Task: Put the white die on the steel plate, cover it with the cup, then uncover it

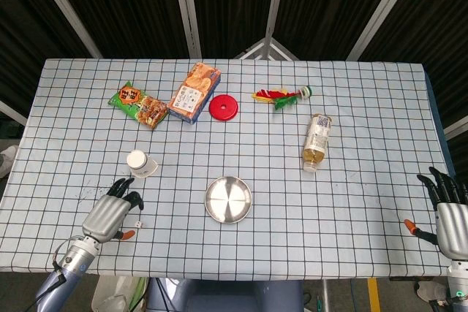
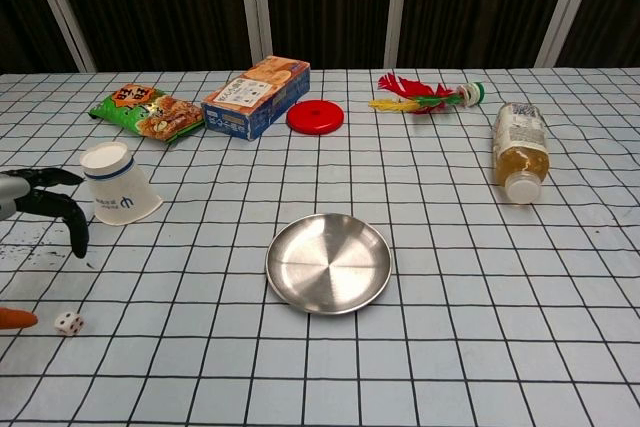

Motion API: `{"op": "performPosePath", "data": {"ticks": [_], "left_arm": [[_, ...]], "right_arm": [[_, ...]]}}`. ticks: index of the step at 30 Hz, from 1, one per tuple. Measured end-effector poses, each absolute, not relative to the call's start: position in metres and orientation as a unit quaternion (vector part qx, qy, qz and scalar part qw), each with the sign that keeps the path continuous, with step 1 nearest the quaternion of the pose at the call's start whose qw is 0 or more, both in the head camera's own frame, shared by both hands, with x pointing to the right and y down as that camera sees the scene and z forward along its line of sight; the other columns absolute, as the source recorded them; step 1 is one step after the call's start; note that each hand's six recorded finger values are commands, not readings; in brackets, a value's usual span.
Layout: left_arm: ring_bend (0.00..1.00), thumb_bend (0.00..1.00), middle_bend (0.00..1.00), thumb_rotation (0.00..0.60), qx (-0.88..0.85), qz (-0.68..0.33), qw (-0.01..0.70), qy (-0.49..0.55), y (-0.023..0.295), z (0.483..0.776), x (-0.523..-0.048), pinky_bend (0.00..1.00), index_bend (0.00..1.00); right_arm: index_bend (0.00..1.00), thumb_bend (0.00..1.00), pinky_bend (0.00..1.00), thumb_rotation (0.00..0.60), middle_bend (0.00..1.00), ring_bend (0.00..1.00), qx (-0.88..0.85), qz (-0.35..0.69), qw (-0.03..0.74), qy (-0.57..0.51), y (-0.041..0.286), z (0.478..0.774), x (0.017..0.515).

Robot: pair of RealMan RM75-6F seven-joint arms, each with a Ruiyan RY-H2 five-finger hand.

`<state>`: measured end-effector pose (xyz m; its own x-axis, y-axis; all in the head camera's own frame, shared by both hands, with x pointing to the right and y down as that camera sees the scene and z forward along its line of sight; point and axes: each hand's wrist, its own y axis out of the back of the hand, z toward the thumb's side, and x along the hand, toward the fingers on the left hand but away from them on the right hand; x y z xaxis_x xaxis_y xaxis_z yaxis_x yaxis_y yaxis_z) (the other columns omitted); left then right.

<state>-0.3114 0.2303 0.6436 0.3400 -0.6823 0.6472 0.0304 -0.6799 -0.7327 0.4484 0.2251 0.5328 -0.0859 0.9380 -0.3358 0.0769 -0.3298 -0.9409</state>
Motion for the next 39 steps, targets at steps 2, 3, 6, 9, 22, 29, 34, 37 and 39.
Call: {"op": "performPosePath", "data": {"ticks": [2,3,6,9,22,29,34,37,39], "left_arm": [[0.03,0.22,0.28,0.600,-0.747,-0.535,0.333,0.213,0.232,0.646,-0.311,0.00,0.43],[0.03,0.22,0.28,0.600,-0.746,-0.537,0.332,0.212,0.233,0.647,-0.311,0.00,0.44],[0.03,0.22,0.28,0.600,-0.743,-0.544,0.332,0.206,0.234,0.651,-0.314,0.00,0.44],[0.03,0.22,0.28,0.600,-0.741,-0.549,0.331,0.199,0.236,0.655,-0.315,0.00,0.46],[0.03,0.26,0.26,0.600,-0.731,-0.557,0.348,0.184,0.236,0.664,-0.313,0.00,0.47],[0.03,0.26,0.25,0.600,-0.732,-0.555,0.353,0.177,0.238,0.668,-0.308,0.00,0.47],[0.03,0.26,0.25,0.600,-0.728,-0.558,0.360,0.172,0.239,0.671,-0.308,0.00,0.48],[0.03,0.27,0.25,0.600,-0.723,-0.561,0.364,0.171,0.238,0.673,-0.310,0.00,0.48],[0.03,0.28,0.25,0.600,-0.721,-0.564,0.364,0.171,0.239,0.674,-0.310,0.00,0.48]], "right_arm": [[0.19,0.10,0.07,0.600,0.10,0.11,-0.567,0.585,0.367,-0.449,0.225,0.532,0.449],[0.19,0.10,0.07,0.600,0.10,0.11,-0.567,0.585,0.367,-0.449,0.225,0.532,0.449],[0.19,0.10,0.07,0.600,0.10,0.11,-0.567,0.585,0.367,-0.450,0.225,0.532,0.449],[0.19,0.10,0.07,0.600,0.10,0.11,-0.567,0.585,0.366,-0.449,0.225,0.533,0.449],[0.19,0.10,0.07,0.600,0.10,0.11,-0.567,0.585,0.362,-0.452,0.224,0.534,0.450],[0.19,0.10,0.07,0.600,0.10,0.11,-0.566,0.585,0.361,-0.455,0.224,0.533,0.452],[0.19,0.10,0.07,0.600,0.10,0.11,-0.567,0.584,0.360,-0.456,0.224,0.533,0.452],[0.19,0.10,0.07,0.600,0.10,0.11,-0.567,0.584,0.360,-0.457,0.224,0.533,0.452],[0.19,0.10,0.07,0.600,0.10,0.11,-0.567,0.584,0.359,-0.457,0.224,0.533,0.452]]}}
